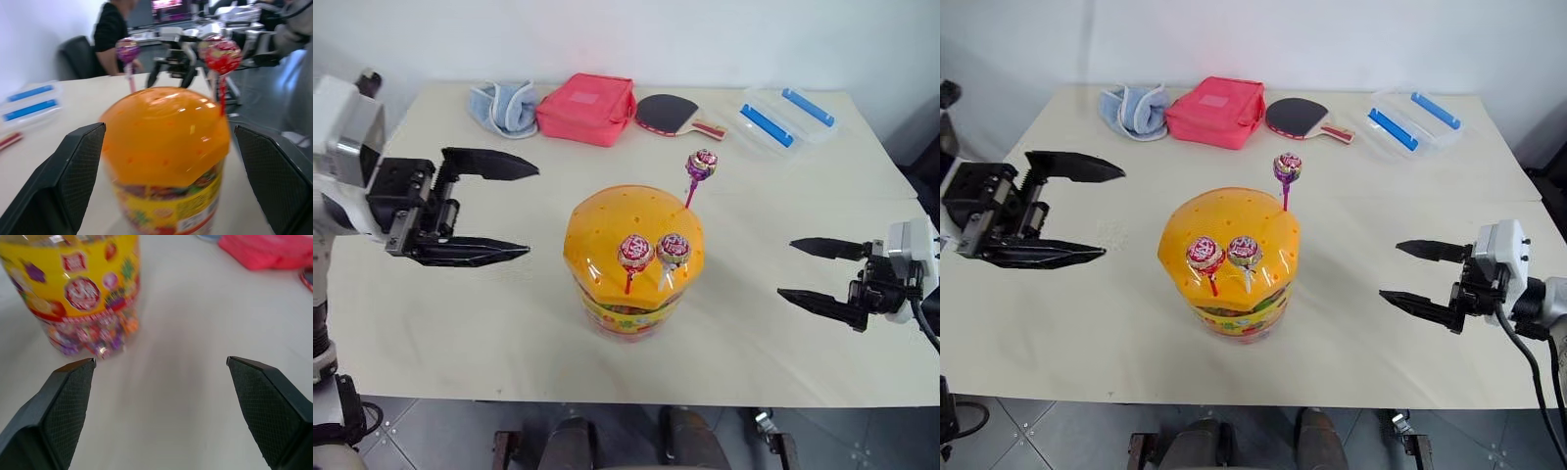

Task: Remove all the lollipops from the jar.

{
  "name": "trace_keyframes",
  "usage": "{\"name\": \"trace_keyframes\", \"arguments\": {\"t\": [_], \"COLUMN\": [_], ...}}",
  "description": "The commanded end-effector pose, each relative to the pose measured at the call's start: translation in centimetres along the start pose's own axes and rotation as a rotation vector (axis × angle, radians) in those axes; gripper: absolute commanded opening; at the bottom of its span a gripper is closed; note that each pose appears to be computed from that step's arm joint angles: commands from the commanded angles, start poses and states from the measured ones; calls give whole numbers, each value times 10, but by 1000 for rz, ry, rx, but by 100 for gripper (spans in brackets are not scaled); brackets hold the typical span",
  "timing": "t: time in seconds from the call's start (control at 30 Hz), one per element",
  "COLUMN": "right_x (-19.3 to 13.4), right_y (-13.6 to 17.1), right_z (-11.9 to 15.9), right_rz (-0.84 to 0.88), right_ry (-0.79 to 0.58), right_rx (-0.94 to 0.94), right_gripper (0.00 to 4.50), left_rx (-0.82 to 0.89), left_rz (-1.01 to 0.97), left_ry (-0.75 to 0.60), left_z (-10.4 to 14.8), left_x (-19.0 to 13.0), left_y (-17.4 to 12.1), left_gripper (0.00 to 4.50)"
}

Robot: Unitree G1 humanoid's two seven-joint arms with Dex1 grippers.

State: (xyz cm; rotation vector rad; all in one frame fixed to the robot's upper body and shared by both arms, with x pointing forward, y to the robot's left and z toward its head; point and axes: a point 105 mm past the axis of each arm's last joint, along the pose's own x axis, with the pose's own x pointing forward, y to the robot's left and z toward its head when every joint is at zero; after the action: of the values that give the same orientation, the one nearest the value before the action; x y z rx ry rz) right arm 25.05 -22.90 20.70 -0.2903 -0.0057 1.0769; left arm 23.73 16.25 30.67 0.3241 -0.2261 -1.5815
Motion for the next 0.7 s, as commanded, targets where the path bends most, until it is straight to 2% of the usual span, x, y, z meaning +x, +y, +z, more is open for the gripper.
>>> {"name": "trace_keyframes", "arguments": {"t": [0.03,0.2,0.37,0.7], "right_x": [2,8,13,21], "right_y": [9,19,40,51], "right_z": [25,37,56,68], "right_rz": [62,98,162,150], "right_ry": [-49,-87,-132,-163], "right_rx": [-68,-56,-81,-96], "right_gripper": [449,449,449,449], "left_rx": [12,-25,-36,-144], "left_rz": [-83,-151,-248,-312], "left_ry": [-26,-39,-124,-17], "left_z": [5,2,11,-8], "left_x": [15,30,53,70], "left_y": [-6,-10,-16,-24], "left_gripper": [450,450,450,450]}}
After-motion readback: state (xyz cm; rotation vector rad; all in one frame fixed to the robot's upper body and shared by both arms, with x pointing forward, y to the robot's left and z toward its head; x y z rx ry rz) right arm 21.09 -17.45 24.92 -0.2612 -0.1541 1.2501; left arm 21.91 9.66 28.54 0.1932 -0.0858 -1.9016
